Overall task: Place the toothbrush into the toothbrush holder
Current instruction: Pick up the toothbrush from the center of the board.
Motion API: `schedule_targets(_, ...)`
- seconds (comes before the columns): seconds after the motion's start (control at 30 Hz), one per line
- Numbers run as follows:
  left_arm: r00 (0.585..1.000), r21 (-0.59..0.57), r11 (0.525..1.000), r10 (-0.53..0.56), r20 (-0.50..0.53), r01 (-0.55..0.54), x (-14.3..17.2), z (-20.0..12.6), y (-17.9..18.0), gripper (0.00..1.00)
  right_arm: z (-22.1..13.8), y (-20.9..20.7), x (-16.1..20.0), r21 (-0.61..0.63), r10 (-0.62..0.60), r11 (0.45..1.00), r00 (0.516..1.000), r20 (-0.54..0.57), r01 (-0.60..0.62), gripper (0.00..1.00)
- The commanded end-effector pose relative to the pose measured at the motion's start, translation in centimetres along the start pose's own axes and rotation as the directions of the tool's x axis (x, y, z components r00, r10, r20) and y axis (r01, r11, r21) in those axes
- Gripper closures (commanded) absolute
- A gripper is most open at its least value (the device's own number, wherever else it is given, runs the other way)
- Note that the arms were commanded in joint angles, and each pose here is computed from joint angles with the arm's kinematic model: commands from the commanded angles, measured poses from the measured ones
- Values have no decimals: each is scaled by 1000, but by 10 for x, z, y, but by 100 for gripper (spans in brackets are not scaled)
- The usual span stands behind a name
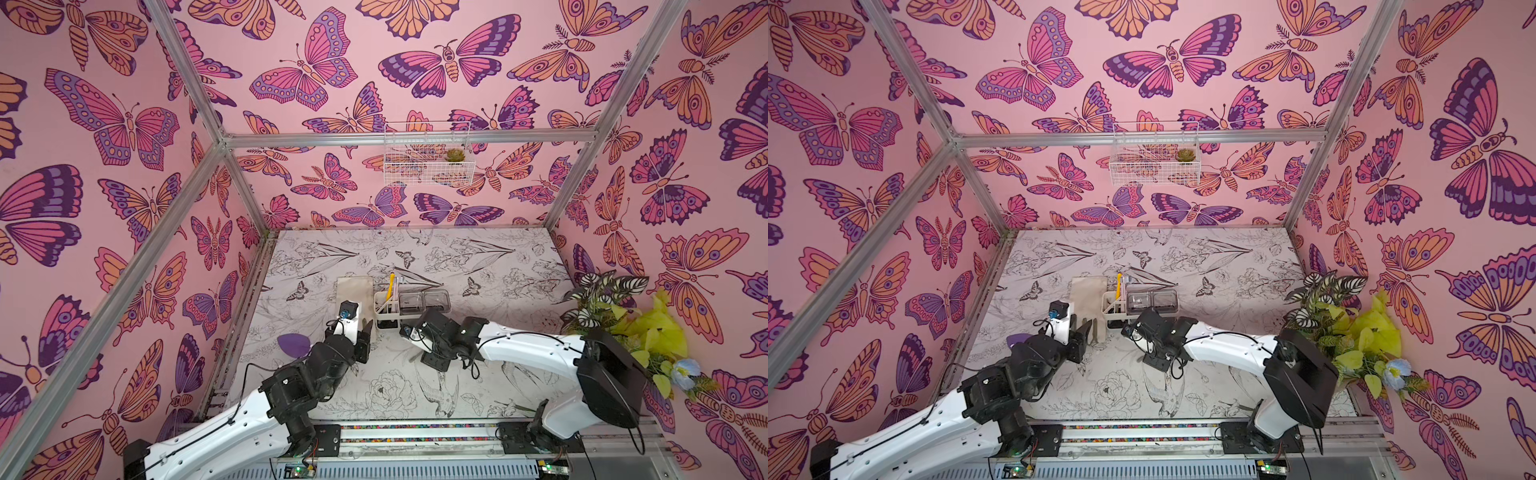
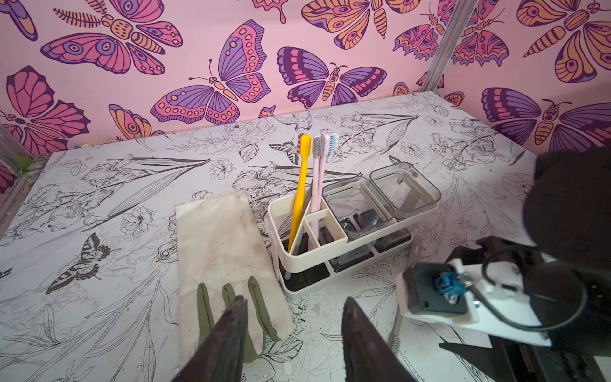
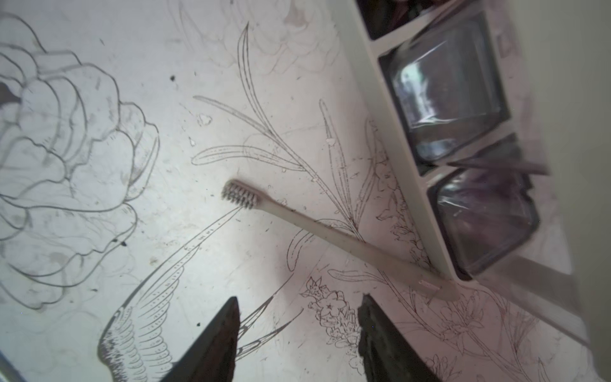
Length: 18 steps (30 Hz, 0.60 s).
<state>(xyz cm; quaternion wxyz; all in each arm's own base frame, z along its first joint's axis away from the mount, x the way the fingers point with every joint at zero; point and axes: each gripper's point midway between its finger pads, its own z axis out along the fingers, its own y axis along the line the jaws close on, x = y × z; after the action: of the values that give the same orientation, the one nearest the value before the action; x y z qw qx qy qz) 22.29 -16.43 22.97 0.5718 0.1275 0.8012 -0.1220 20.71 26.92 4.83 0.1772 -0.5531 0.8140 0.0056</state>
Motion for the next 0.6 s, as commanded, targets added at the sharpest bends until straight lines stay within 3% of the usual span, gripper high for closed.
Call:
schedule_targets(0.0, 1000, -20, 1000, 4, 25, -4, -3, -1, 6, 52, 10, 5, 3, -23, -110, 994, 994, -29, 109, 41)
schedule_targets(0.23, 999, -7, 1000, 0, 47, 0, -6, -5, 7, 50, 11, 1, -12, -11, -156, 988, 988, 16, 156, 43)
schedule_targets(0.57, 997, -4, 1000, -21, 68, 21, -3, -10, 11, 49, 26, -6, -14, -20, -184, 983, 983, -25, 184, 43)
